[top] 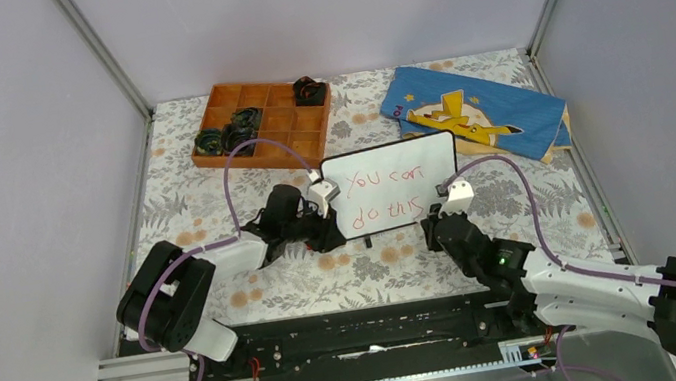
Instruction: Write a sentence on the whiteboard
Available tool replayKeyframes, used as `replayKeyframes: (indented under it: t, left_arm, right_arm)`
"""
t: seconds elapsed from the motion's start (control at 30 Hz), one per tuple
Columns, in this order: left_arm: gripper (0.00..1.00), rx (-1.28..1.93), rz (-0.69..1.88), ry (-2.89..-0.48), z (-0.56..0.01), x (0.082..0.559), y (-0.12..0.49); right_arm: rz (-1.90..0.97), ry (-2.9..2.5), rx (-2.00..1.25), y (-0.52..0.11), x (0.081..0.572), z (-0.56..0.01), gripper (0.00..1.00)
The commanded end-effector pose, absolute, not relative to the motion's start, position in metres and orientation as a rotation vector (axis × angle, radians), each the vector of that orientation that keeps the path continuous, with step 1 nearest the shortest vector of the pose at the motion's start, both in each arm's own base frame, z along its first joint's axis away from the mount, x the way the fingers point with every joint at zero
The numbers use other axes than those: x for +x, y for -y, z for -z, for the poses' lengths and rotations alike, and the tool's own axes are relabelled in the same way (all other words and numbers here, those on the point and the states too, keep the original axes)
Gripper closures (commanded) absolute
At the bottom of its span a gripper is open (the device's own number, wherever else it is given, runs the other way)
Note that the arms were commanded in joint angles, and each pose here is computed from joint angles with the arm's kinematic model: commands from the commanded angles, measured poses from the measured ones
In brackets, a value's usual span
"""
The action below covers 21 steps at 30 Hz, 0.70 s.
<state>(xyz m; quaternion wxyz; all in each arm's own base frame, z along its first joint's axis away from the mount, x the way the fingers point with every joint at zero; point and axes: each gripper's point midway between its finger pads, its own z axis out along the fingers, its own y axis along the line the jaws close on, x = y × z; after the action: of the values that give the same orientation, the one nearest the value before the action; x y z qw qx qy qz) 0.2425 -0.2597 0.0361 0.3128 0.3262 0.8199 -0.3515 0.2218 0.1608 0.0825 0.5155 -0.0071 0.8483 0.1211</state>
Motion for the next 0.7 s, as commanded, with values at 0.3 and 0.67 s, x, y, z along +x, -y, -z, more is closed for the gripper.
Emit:
replayKeyframes:
  t: [0.3,0.67]
  left_arm:
    - [0.66,0.89,0.899,-2.152,-0.036,0.247,0.263]
    - [0.63,0.878,0.888,-2.113,-0.051,0.246,0.26]
  right_arm:
    - [-0.393,-1.977,0.007,-0.175,0.228,-0.112,1.0]
    - [-0.405,-1.98,-0.043,-0.152,0.205,-0.141,1.0]
